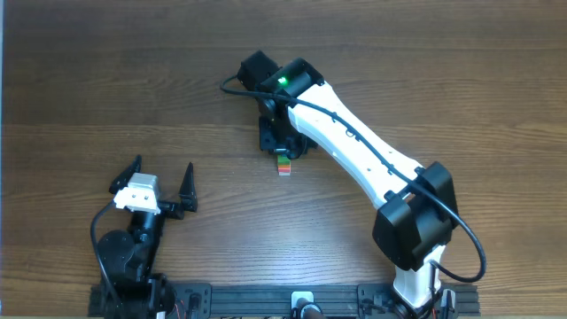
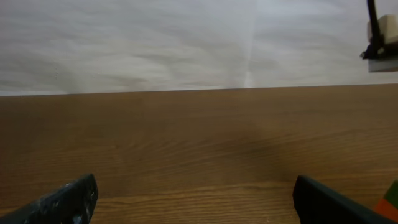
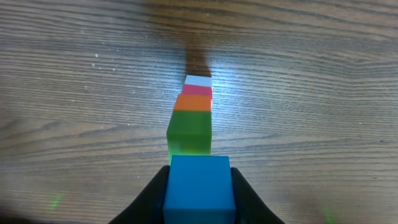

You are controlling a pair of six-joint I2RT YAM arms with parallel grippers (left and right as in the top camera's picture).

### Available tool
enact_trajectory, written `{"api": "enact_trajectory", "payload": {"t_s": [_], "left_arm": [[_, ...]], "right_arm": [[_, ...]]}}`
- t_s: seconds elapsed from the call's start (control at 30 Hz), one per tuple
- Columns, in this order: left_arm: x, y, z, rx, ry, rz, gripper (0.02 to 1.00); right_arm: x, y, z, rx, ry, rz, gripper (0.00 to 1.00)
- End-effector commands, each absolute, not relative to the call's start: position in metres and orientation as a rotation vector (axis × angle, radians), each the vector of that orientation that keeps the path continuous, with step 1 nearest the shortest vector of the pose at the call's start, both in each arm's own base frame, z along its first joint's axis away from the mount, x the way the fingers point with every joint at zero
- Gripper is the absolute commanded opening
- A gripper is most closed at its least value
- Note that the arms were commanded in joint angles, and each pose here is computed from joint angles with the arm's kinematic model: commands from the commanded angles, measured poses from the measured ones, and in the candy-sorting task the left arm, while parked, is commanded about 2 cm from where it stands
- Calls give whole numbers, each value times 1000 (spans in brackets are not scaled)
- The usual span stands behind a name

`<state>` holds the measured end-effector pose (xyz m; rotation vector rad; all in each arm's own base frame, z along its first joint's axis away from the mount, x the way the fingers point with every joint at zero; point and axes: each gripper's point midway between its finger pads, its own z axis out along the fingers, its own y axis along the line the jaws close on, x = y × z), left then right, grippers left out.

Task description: Stack Cubes

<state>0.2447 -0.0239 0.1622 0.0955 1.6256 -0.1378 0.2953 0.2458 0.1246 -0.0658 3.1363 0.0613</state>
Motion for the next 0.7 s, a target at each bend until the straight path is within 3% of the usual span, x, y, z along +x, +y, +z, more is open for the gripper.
{"api": "enact_trajectory", "payload": {"t_s": [0.03, 0.7], "left_arm": [[244, -24, 161, 108, 1625, -127, 1000], [244, -24, 161, 108, 1625, -127, 1000]], "right_arm": [[291, 249, 117, -63, 3162, 53, 233], [288, 257, 109, -118, 3176, 74, 237]]}}
